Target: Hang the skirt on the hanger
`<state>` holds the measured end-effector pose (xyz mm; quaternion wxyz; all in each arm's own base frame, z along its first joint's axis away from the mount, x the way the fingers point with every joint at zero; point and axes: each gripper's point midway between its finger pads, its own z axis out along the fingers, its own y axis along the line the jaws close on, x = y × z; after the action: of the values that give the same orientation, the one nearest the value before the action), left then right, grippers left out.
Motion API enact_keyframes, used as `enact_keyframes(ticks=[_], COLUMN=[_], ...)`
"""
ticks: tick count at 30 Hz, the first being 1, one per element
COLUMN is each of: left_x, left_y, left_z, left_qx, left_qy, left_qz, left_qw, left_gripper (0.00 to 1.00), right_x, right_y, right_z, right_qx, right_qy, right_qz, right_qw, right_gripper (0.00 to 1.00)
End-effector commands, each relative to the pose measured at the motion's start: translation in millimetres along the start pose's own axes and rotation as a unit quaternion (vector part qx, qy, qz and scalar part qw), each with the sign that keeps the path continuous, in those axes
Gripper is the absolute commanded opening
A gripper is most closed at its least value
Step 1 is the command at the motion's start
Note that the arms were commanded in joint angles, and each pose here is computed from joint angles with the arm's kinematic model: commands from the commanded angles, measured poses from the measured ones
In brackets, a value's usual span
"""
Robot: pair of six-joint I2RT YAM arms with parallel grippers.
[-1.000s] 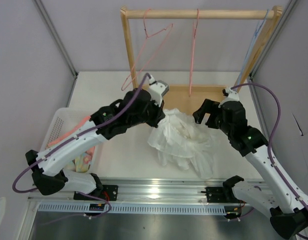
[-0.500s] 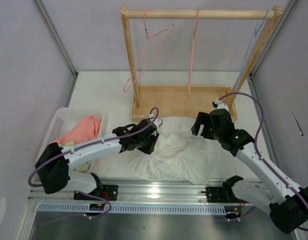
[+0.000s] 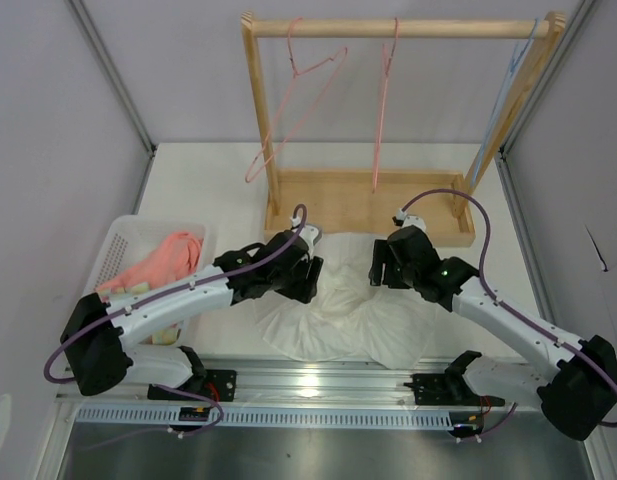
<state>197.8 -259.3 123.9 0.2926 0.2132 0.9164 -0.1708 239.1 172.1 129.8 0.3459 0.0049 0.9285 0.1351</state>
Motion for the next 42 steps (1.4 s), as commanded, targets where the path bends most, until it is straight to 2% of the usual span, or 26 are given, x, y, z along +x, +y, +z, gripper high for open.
enact_keyframes(ticks=[1, 8, 11, 16, 20, 22, 26, 29, 30, 32, 33, 36, 40, 42], left_x=[-35.7, -44.1, -53.8, -42.5, -19.8, -16.0, -6.5, -8.1, -9.3, -11.4, -12.9, -19.8, -37.9, -54.9], left_y=[-7.2, 7.3, -2.4, -1.2, 10.9, 9.7, 21.8, 22.0, 22.3, 22.4, 21.7, 22.3, 16.4, 4.5], left_z=[-25.1, -15.1, -19.2, 3.4, 26.3, 30.9, 34.1, 32.1, 31.5, 33.4, 34.6, 41.3, 48.4, 48.9], left_qx=[-0.002, -0.081, -0.071, -0.086, -0.124, -0.120, -0.149, -0.148, -0.148, -0.148, -0.147, -0.146, -0.113, -0.070], left_qy=[-0.054, -0.053, -0.067, -0.025, 0.026, 0.030, 0.039, 0.034, 0.032, 0.031, 0.028, 0.020, -0.017, -0.049], left_qz=[-0.011, -0.009, -0.009, 0.015, 0.027, 0.027, 0.028, 0.028, 0.031, 0.037, 0.039, 0.040, 0.031, 0.033], left_qw=[0.998, 0.995, 0.995, 0.996, 0.992, 0.992, 0.988, 0.988, 0.988, 0.988, 0.988, 0.988, 0.993, 0.996], left_gripper=[0.65, 0.65, 0.65, 0.63, 0.58, 0.56, 0.47, 0.37, 0.31, 0.26, 0.20, 0.10, 0.07, 0.06], right_x=[-2.7, 7.9, 6.7, 10.8, 18.0, 21.8, 25.5, 25.6, 25.8, 21.4, 18.5, 3.6, -12.3, -13.4], right_y=[8.2, 11.2, 10.1, 6.8, 6.5, 6.7, 0.4, -5.3, -8.2, -21.2, -26.3, -45.4, -66.3, -68.5], right_z=[4.4, 11.3, 9.2, 7.3, 7.6, 9.5, 13.9, 15.9, 16.9, 17.2, 16.5, 10.1, 0.3, -1.4], right_qx=[0.001, 0.017, 0.024, 0.028, 0.025, 0.022, 0.036, 0.047, 0.051, 0.070, 0.076, 0.096, 0.109, 0.109], right_qy=[-0.014, -0.001, -0.003, 0.003, 0.011, 0.013, 0.016, 0.018, 0.019, 0.019, 0.016, -0.001, -0.020, -0.017], right_qz=[-0.003, -0.017, -0.019, -0.025, -0.024, -0.025, -0.029, -0.031, -0.032, -0.019, -0.017, 0.005, 0.021, 0.024], right_qw=[1.000, 1.000, 1.000, 0.999, 0.999, 0.999, 0.999, 0.998, 0.998, 0.997, 0.997, 0.995, 0.994, 0.994], right_gripper=[0.70, 0.65, 0.63, 0.55, 0.52, 0.49, 0.43, 0.34, 0.25, 0.15, 0.09, 0.03, 0.02, 0.01])
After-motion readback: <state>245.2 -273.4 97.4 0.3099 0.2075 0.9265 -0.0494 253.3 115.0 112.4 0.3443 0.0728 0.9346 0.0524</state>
